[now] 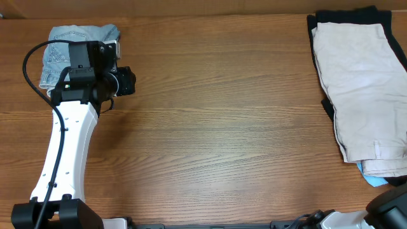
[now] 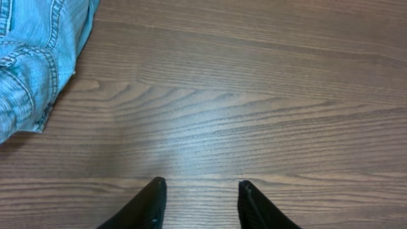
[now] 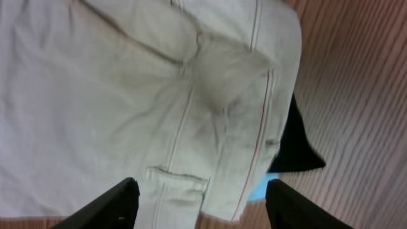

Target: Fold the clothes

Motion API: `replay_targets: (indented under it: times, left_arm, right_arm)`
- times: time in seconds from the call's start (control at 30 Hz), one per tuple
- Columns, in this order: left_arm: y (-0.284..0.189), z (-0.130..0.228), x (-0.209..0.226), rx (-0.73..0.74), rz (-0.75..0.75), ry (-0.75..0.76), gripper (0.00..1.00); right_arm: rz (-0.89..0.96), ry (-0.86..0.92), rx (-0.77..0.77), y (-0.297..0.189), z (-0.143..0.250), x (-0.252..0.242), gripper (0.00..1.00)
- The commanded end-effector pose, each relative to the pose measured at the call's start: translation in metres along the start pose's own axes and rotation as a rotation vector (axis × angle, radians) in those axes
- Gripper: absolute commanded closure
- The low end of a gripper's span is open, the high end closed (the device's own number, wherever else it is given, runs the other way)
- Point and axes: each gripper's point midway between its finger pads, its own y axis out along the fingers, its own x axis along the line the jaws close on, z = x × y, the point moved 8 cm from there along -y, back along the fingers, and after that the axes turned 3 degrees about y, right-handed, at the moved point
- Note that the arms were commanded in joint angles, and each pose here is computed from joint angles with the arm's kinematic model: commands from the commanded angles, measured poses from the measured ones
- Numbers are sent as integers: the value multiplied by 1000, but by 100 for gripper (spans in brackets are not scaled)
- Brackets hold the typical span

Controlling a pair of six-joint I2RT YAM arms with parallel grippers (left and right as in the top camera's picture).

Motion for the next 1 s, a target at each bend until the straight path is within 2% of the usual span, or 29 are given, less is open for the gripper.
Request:
replay_targets:
  times: [0.0, 0.47, 0.63, 0.7, 0.73, 0.77, 0.8, 0.83, 0.97]
  left_arm:
    - [-2, -9, -4, -33, 0, 36, 60]
    - [-2, -10, -3, -38, -3, 37, 56]
    - [-2, -10, 1, -42, -46, 37, 54]
    - [-2, -10, 2, -43, -60, 36, 53]
    - [-2, -10, 2, -43, -61, 36, 53]
    - [-2, -11, 2, -44, -61, 35, 53]
    - [-2, -11, 3, -46, -62, 35, 53]
    - [-3, -12, 3, -50, -68, 36, 53]
    - [-3, -14, 5, -66, -91, 37, 54]
  right_arm:
    - [-17, 62, -13, 14, 2, -8, 35]
    - [-49, 79, -141, 63, 1, -12, 45]
    - [-57, 78, -143, 82, 0, -12, 48]
    - [-77, 76, -127, 88, 0, -10, 54]
    - [-91, 74, -126, 89, 0, -8, 64]
    - [-104, 72, -128, 89, -1, -7, 83]
    - [-118, 70, -135, 88, -3, -5, 92]
    - [-131, 69, -138, 87, -4, -3, 96]
    - [-195, 37, -126, 74, -9, 6, 96]
